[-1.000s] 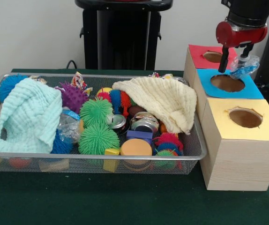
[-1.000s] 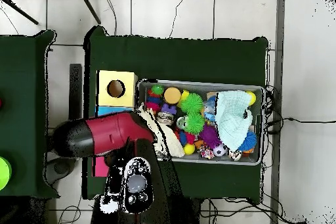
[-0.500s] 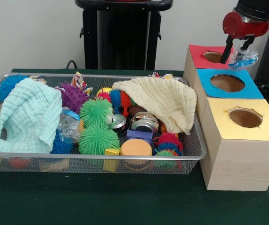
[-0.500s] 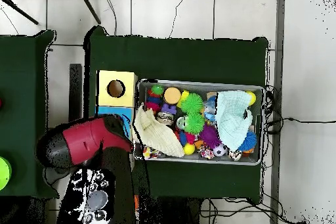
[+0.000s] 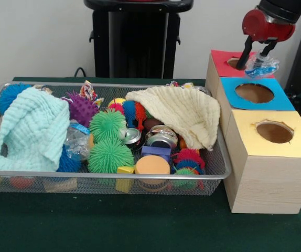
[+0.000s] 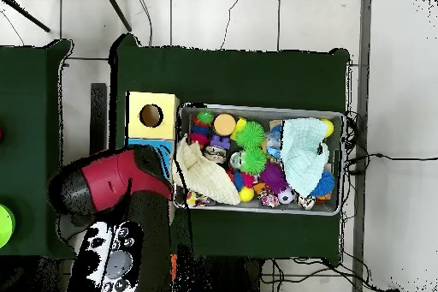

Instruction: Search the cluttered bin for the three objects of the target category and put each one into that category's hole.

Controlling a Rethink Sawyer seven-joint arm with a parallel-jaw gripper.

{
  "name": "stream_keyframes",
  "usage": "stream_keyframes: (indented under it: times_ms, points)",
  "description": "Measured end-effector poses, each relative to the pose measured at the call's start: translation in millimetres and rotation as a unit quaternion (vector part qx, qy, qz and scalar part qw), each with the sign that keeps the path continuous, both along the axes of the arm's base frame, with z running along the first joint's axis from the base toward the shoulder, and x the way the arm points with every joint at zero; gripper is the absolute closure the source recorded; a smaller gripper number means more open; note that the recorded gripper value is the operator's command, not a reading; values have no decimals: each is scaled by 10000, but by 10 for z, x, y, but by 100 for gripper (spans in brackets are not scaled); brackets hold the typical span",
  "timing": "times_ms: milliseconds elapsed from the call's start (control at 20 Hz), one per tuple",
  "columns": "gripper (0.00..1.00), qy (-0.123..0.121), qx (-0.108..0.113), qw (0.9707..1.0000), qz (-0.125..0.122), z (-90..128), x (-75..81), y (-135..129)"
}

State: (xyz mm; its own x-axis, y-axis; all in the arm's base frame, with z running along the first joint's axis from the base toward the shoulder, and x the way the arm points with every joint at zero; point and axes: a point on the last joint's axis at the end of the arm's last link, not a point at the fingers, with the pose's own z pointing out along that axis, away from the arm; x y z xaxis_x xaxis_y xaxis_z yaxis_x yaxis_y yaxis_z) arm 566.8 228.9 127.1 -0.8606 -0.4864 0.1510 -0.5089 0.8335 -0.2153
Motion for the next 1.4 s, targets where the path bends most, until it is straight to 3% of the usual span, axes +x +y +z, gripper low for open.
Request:
stream_keyframes:
  times_ms: [500, 550, 1250, 1400]
  points:
    - [0, 62, -23, 9998, -190, -93, 58, -225]
    - [100, 66, -22, 9997, -225, -96, 70, -260]
    - [100, 58, -15, 9995, -309, -103, 107, -357]
    - [100, -96, 62, 9995, -287, -107, 156, -339]
